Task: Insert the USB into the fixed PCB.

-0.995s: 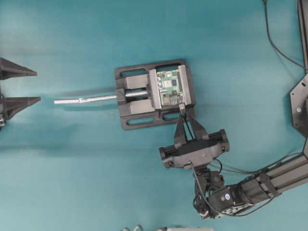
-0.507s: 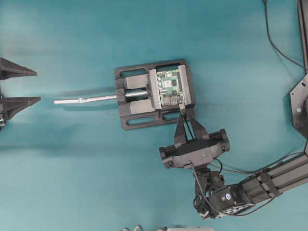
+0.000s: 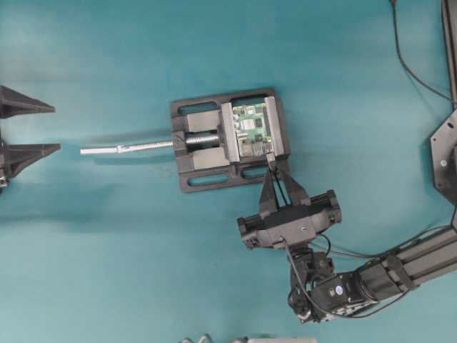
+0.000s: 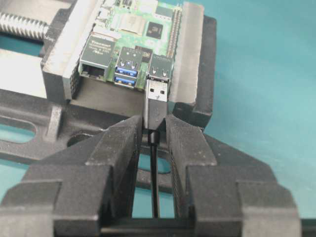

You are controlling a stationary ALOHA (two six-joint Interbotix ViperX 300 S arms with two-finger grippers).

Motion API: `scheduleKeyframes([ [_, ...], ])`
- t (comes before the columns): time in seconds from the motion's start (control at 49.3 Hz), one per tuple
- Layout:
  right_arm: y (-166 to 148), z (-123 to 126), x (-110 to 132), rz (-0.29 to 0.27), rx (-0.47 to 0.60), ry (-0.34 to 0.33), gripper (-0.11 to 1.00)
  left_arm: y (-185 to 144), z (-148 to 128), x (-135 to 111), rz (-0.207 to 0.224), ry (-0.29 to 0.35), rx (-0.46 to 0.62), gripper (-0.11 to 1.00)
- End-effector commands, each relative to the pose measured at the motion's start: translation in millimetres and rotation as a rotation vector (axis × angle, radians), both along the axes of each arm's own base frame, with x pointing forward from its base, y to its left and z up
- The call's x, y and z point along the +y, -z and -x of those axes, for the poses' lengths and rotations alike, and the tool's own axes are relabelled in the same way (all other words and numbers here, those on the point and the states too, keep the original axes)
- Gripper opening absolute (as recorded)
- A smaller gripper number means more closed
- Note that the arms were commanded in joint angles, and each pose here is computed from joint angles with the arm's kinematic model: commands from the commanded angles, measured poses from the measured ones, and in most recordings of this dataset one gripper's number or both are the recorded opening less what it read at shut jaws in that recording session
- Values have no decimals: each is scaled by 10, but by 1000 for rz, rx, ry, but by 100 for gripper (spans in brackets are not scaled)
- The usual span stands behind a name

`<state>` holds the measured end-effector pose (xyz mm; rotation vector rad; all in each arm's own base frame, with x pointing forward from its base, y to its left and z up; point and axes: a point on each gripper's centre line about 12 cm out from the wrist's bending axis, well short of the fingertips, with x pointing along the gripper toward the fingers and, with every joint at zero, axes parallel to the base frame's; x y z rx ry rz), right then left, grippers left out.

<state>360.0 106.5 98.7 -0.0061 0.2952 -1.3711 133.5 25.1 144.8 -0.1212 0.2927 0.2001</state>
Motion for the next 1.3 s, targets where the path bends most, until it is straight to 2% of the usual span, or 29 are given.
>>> scheduleKeyframes([
  [0.0, -185, -33, -20, -23, -45, 9, 21, -54, -24, 7, 1, -3, -16, 100],
  [0.731, -227, -33, -100, -19, -34, 22, 21, -48, -22, 6, 2, -3, -14, 100],
  [0.974, -216, -81, -178, -36, -31, 31, 21, -48, -22, 6, 2, -3, -14, 100],
  [1.279, -258, -143, -235, -26, -14, 33, 21, -54, -24, 7, 1, -3, -16, 100],
])
